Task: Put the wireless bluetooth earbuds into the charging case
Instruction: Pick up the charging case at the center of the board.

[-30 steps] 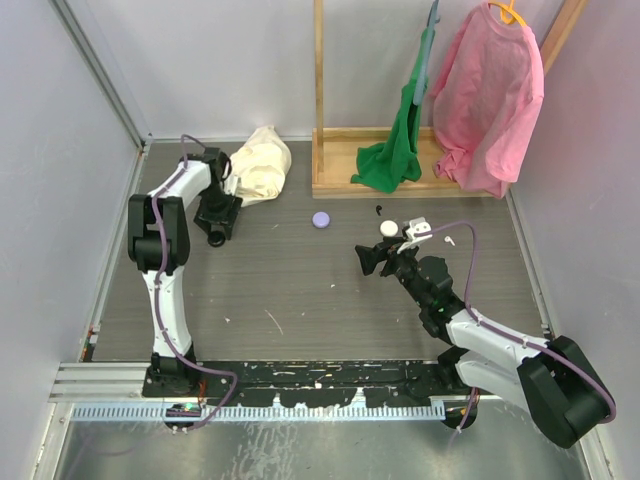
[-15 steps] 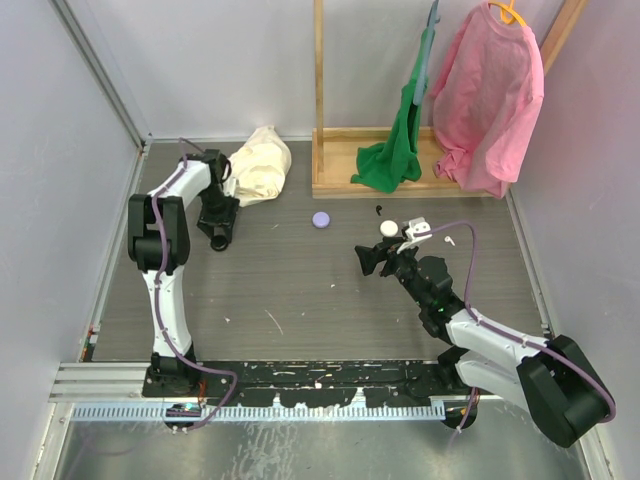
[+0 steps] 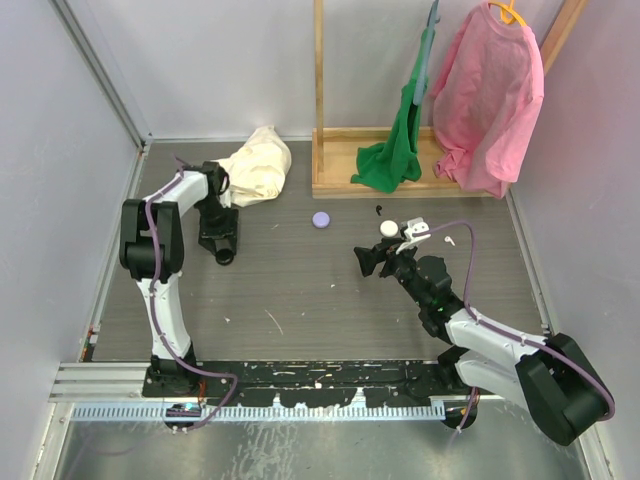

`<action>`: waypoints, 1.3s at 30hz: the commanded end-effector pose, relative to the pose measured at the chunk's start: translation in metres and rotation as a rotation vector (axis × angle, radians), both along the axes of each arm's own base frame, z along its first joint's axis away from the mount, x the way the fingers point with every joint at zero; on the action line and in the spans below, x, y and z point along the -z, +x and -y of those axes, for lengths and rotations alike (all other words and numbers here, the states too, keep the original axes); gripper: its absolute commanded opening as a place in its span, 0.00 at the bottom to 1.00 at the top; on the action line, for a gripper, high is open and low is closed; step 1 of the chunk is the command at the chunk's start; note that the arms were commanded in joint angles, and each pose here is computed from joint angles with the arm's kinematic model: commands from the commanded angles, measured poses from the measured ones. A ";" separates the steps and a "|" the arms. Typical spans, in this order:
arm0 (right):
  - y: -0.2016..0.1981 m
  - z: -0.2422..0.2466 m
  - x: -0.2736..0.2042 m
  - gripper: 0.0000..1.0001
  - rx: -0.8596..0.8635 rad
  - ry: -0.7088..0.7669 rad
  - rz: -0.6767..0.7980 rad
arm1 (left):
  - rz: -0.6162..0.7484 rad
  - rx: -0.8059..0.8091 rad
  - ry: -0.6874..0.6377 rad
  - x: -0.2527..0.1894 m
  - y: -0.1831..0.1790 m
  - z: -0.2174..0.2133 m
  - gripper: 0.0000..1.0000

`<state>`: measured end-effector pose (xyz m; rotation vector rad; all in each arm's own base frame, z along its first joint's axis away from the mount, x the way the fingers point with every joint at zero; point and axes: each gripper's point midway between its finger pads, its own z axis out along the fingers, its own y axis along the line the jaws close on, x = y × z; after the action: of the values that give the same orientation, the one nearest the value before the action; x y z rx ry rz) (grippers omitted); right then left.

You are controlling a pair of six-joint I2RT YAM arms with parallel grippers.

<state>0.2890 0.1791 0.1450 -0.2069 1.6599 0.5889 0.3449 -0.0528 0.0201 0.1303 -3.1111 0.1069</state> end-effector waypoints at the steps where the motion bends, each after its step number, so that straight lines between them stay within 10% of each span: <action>1: 0.003 -0.004 -0.023 0.85 -0.009 0.037 0.067 | 0.084 -0.017 -0.051 -0.019 0.012 0.008 0.57; 39: 0.003 -0.006 -0.020 0.85 -0.015 0.032 0.059 | -0.023 0.331 0.120 -0.003 -0.004 0.011 0.61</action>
<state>0.2887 0.1799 0.1430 -0.2115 1.6664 0.5909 0.3365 -0.0624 0.0213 -0.3054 -3.0601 -0.0685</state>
